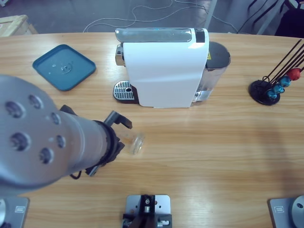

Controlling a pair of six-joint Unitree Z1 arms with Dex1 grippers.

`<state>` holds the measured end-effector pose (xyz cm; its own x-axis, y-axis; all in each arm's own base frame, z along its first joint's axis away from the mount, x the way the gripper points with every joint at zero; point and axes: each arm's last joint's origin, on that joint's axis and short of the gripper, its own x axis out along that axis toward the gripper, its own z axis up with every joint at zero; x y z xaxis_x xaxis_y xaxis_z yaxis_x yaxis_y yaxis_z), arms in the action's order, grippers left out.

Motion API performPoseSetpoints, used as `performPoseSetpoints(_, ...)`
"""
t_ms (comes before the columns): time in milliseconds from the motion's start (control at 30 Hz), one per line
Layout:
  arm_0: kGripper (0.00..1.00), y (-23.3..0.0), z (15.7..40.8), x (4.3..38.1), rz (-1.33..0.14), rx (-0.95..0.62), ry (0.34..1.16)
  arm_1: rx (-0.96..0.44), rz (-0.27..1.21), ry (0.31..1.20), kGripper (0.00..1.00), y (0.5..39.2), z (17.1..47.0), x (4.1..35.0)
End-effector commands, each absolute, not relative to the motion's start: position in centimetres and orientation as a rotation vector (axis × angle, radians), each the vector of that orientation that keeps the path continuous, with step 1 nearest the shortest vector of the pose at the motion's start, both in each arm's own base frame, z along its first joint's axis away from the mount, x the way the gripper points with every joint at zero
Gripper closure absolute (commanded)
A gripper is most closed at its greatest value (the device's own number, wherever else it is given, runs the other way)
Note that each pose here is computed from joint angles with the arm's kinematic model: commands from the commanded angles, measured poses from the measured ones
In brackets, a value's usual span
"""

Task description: Pour coffee

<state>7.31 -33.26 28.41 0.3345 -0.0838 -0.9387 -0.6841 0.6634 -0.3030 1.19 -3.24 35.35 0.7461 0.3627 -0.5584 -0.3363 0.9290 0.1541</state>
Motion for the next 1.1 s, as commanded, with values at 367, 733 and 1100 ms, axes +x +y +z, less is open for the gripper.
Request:
performPoseSetpoints(367, 0.023, -34.7, 23.6, 8.8, 0.571, -0.665, 1.163, 0.017, 0.390, 0.653, 0.000, -2.9, 34.7, 1.3)
performPoseSetpoints(733, 0.096, -35.3, 21.6, 10.0, 0.621, -0.653, 1.142, 0.019, 0.390, 0.652, 0.000, -2.9, 34.7, 1.3)
performPoseSetpoints(1100, 0.045, -35.7, 21.4, 10.2, 0.624, -0.684, 1.131, 0.020, 0.395, 0.655, 0.000, -2.9, 34.7, 1.2)
